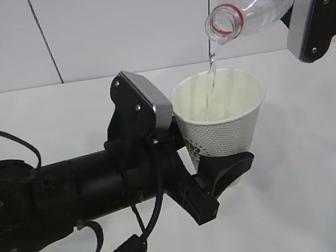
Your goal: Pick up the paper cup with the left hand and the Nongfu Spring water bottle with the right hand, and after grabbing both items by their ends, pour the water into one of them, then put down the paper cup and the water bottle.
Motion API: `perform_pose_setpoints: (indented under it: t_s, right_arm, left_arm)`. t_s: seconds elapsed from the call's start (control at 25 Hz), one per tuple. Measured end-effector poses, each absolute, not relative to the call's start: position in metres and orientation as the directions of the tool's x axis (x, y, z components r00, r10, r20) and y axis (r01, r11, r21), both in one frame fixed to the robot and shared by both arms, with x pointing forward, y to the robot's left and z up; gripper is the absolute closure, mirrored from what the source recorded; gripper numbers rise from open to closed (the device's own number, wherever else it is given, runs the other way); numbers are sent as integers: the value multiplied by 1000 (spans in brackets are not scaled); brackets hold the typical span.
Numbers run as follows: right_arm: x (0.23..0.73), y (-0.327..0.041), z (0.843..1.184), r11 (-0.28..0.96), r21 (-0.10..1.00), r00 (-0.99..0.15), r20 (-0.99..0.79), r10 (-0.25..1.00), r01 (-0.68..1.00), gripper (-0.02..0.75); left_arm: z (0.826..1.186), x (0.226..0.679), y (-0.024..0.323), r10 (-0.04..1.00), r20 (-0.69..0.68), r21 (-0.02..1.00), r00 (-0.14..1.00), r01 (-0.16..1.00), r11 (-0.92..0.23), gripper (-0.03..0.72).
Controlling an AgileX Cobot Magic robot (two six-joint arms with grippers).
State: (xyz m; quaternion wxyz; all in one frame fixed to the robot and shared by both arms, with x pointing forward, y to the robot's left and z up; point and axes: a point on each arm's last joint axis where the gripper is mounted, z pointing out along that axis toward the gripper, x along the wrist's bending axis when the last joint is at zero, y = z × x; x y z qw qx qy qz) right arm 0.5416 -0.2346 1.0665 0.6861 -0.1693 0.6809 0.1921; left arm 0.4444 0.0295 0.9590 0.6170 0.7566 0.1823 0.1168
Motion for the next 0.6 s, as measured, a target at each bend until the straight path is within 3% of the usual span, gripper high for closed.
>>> perform_pose_setpoints:
  t_s: [0.6]
  right_arm:
    - [542, -235, 1067, 868, 28, 1, -999, 33, -495, 235]
  left_arm:
    - [959, 444, 29, 420, -48, 976, 906, 132, -172, 126]
